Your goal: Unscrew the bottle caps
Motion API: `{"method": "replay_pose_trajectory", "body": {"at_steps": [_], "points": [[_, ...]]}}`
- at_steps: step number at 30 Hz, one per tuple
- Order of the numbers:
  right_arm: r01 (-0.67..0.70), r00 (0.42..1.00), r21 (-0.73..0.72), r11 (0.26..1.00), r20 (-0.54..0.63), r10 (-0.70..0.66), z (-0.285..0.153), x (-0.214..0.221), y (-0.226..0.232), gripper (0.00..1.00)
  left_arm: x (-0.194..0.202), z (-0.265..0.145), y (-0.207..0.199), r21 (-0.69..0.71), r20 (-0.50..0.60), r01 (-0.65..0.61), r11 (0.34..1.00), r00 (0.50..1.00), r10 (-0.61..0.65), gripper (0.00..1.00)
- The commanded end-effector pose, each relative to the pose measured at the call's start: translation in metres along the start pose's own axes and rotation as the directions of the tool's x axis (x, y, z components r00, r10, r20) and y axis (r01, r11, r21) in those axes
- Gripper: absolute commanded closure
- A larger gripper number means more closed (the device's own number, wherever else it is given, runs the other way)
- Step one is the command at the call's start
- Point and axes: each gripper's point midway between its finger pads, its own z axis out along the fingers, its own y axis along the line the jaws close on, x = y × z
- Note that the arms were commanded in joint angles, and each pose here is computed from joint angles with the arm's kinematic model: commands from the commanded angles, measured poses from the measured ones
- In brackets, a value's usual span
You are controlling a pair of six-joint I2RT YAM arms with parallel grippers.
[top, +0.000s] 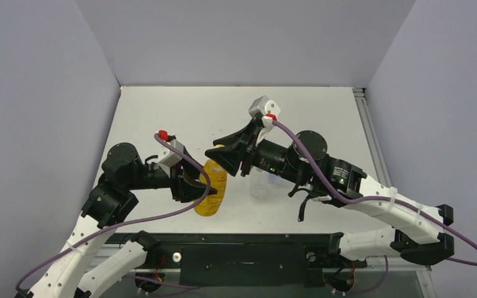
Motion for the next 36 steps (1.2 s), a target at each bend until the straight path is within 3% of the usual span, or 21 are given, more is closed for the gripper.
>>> {"method": "replay_pose_trajectory", "body": {"at_steps": [1,6,9,11,13,17,21,25,36], "points": [[0.038,0.995,-0.169,0.985,0.099,-0.021,-0.020,-0.024,0.025,1.00,-0.035,-0.007,-0.053,0.254,0.062,0.019,0.967,0.997,-0.036,1.00],[0.056,0.995,-0.230,0.972,0.094,-0.035,-0.028,-0.023,0.034,1.00,-0.036,-0.006,-0.058,0.304,0.052,0.036,0.952,0.997,-0.054,1.00],[0.057,0.995,-0.205,0.977,0.093,-0.038,-0.026,-0.024,0.030,0.92,-0.036,-0.004,-0.052,0.278,0.062,0.029,0.960,0.997,-0.048,1.00],[0.046,0.995,-0.147,0.988,0.097,-0.031,-0.023,-0.026,0.020,0.77,-0.036,-0.001,-0.042,0.223,0.077,0.015,0.975,0.996,-0.033,1.00],[0.031,0.995,-0.076,0.997,0.099,-0.023,-0.020,-0.028,0.009,0.49,-0.036,0.001,-0.028,0.142,0.090,-0.012,0.990,0.996,-0.001,1.00],[0.016,0.995,0.129,0.992,0.092,-0.028,-0.010,-0.032,-0.017,0.30,-0.027,0.001,0.016,-0.092,0.069,-0.079,0.993,0.994,0.085,1.00],[-0.001,0.994,0.373,0.928,0.098,-0.039,-0.006,-0.039,-0.040,0.25,-0.020,-0.007,0.059,-0.310,0.041,-0.158,0.937,0.983,0.179,1.00],[-0.001,0.996,0.485,0.875,0.076,-0.041,0.014,-0.028,-0.045,0.25,-0.019,-0.017,0.081,-0.430,0.020,-0.220,0.876,0.967,0.253,1.00],[-0.013,0.996,0.554,0.832,0.077,-0.035,0.031,-0.028,-0.048,0.45,-0.014,-0.026,0.087,-0.479,-0.004,-0.266,0.837,0.954,0.301,1.00]]}}
